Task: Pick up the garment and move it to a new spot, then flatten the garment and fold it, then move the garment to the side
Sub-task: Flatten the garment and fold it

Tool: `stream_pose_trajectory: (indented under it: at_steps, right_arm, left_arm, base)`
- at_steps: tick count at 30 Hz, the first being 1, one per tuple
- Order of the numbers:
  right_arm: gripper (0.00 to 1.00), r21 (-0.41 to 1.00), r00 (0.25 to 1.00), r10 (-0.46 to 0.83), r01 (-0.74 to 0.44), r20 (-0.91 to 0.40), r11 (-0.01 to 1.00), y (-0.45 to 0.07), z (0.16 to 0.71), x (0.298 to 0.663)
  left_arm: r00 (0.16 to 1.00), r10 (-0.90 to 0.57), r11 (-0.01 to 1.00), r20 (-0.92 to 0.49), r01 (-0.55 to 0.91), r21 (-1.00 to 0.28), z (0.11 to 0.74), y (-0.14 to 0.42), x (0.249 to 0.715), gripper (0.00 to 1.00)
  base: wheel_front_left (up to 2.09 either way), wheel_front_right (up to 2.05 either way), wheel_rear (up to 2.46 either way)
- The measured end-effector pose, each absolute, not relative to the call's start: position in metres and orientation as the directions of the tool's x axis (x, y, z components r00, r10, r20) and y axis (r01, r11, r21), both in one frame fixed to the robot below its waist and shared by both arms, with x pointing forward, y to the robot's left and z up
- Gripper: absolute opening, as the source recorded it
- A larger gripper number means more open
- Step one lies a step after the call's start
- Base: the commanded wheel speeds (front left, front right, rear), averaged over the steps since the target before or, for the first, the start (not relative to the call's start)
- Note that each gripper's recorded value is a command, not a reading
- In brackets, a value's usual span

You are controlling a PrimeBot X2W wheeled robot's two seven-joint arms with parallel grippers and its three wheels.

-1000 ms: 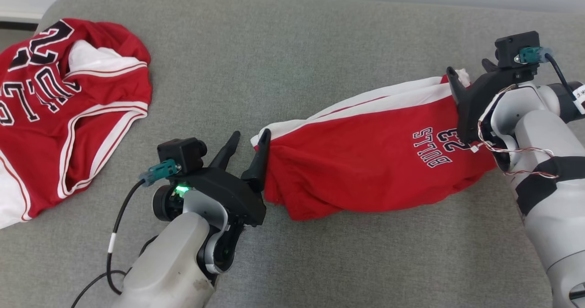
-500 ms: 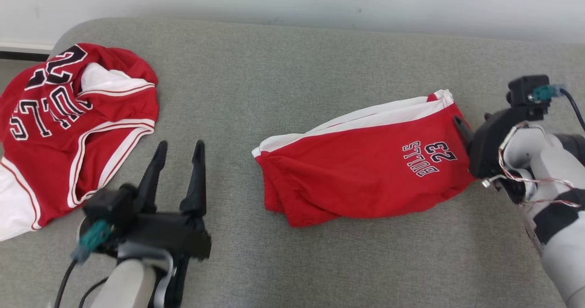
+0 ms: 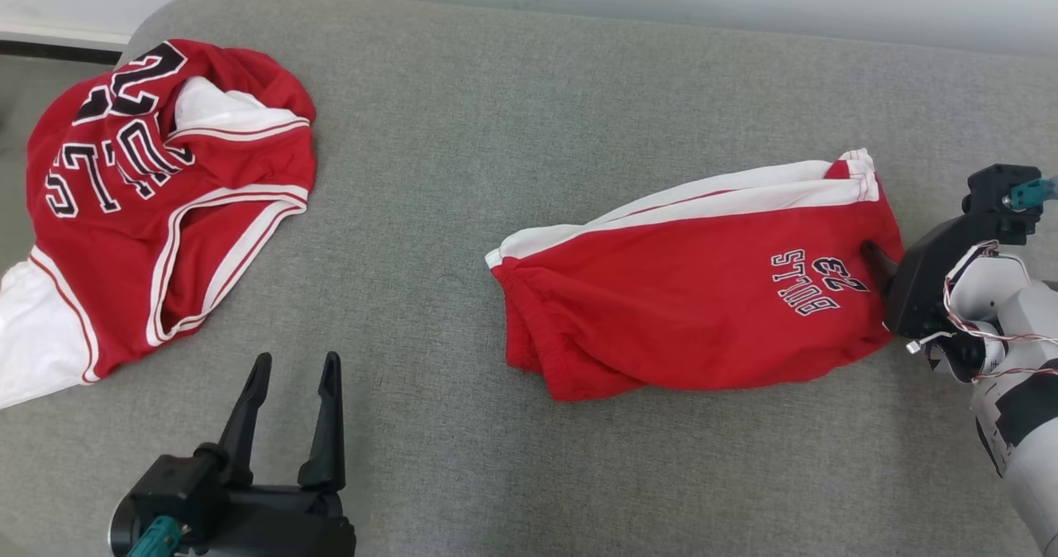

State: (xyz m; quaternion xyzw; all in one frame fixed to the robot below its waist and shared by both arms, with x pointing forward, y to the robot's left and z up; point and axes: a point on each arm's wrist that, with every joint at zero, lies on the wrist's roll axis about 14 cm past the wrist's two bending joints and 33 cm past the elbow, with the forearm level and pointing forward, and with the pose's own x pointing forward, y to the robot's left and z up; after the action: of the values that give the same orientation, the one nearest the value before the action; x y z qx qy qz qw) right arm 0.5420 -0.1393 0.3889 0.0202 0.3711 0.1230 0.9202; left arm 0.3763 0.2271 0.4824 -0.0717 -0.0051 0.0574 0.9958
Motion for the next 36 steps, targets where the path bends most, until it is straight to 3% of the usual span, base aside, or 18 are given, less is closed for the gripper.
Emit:
stream_pose_trajectory:
  at_steps: [4, 6, 7, 15, 28, 33, 36]
  right_arm:
    - [1.0, 0.137, 0.668, 0.255, -0.225, -0.699, 0.965, -0.13, 0.383, 0.542]
    - [0.11, 0.138, 0.658, 0.266, -0.241, -0.704, 0.961, -0.124, 0.382, 0.541]
    - [0.0, 0.14, 0.657, 0.276, -0.253, -0.702, 0.957, -0.12, 0.382, 0.541]
    - [0.0, 0.103, 0.702, 0.245, -0.239, -0.669, 0.966, -0.137, 0.386, 0.539]
    - [0.0, -0.184, 0.815, -0.054, -0.065, -0.577, 0.981, -0.273, 0.421, 0.524]
    - [0.0, -0.243, 0.841, -0.079, -0.064, -0.535, 0.968, -0.282, 0.439, 0.522]
    - [0.0, -0.219, 0.856, -0.021, -0.108, -0.516, 0.97, -0.252, 0.445, 0.526]
  left_arm:
    - [0.989, 0.145, 0.98, -0.008, -0.145, -0.14, 0.479, 0.238, 0.369, 1.0]
    - [0.99, 0.144, 0.981, -0.003, -0.143, -0.131, 0.48, 0.236, 0.368, 1.0]
    - [0.989, 0.147, 0.98, 0.001, -0.145, -0.135, 0.482, 0.235, 0.369, 1.0]
    - [0.992, 0.126, 0.983, 0.014, -0.123, -0.139, 0.484, 0.229, 0.372, 1.0]
    - [0.999, 0.034, 0.987, 0.031, -0.029, -0.161, 0.487, 0.2, 0.379, 1.0]
    - [0.999, 0.016, 0.987, 0.042, -0.009, -0.163, 0.49, 0.194, 0.38, 1.0]
    - [0.999, 0.007, 0.987, 0.046, 0.0, -0.162, 0.492, 0.192, 0.379, 1.0]
  base:
    - [0.0, 0.0, 0.0]
    - [0.0, 0.0, 0.0]
    - [0.0, 0.0, 0.0]
    - [0.0, 0.0, 0.0]
    - [0.0, 0.0, 0.0]
    - [0.0, 0.0, 0.0]
    - [0.0, 0.0, 0.0]
